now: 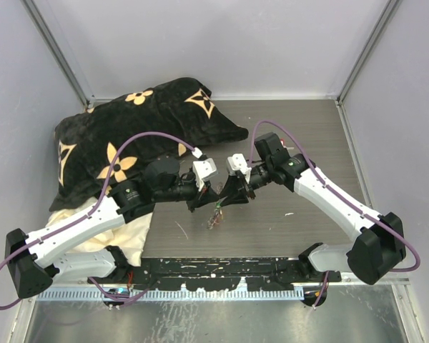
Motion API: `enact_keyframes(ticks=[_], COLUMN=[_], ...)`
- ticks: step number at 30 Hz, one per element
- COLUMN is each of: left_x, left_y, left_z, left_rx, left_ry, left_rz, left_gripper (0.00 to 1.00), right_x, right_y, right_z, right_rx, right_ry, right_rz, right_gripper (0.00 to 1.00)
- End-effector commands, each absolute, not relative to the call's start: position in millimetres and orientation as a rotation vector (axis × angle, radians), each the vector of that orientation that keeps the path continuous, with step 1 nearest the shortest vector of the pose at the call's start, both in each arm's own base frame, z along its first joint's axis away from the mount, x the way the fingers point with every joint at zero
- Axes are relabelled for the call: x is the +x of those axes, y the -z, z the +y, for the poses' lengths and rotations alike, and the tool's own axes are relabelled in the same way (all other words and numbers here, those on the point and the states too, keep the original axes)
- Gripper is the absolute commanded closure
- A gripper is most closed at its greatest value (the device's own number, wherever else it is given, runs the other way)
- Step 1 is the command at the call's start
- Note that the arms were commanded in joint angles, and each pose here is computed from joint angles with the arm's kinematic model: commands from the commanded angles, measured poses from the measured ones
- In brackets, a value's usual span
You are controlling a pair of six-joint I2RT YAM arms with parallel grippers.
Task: Remove the keys from the keyring
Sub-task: Remove the key from the keyring.
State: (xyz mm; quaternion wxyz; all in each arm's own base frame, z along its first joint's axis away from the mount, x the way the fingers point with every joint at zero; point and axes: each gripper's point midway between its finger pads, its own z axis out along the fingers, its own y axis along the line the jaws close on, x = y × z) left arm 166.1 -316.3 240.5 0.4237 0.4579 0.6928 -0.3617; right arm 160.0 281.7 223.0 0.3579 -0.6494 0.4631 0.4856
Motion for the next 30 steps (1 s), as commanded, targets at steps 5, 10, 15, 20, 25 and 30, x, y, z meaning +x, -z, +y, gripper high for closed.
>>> enact_keyframes(ticks=[5,10,15,20,25,30], left_x=[172,171,170,168,163,157], left_y=[-280,-281,-281,-280,-287,-296], left_z=[-327,-327,-327,-326,-328,-328], left_rx=[1.111,1.112,1.113,1.119,1.11,1.074], left_ry=[0.937,0.942,0.946,0.957,0.996,1.054], left_rz=[1.583,1.58,1.578,1.576,1.545,1.494], left_gripper=[1.0,1.0,1.0,1.0,1.0,0.94], right_x=[163,164,164,163,158,151], right_y=[-235,-235,-236,-236,-239,-247], right_z=[289,290,290,290,289,287], right_rx=[-1.676,-1.67,-1.67,-1.67,-1.682,-1.669], right_ry=[-1.248,-1.244,-1.249,-1.253,-1.268,-1.329], right_rz=[1.144,1.152,1.147,1.146,1.117,1.079], right_gripper=[0.72,0.77,0.84,0.98,0.99,0.99])
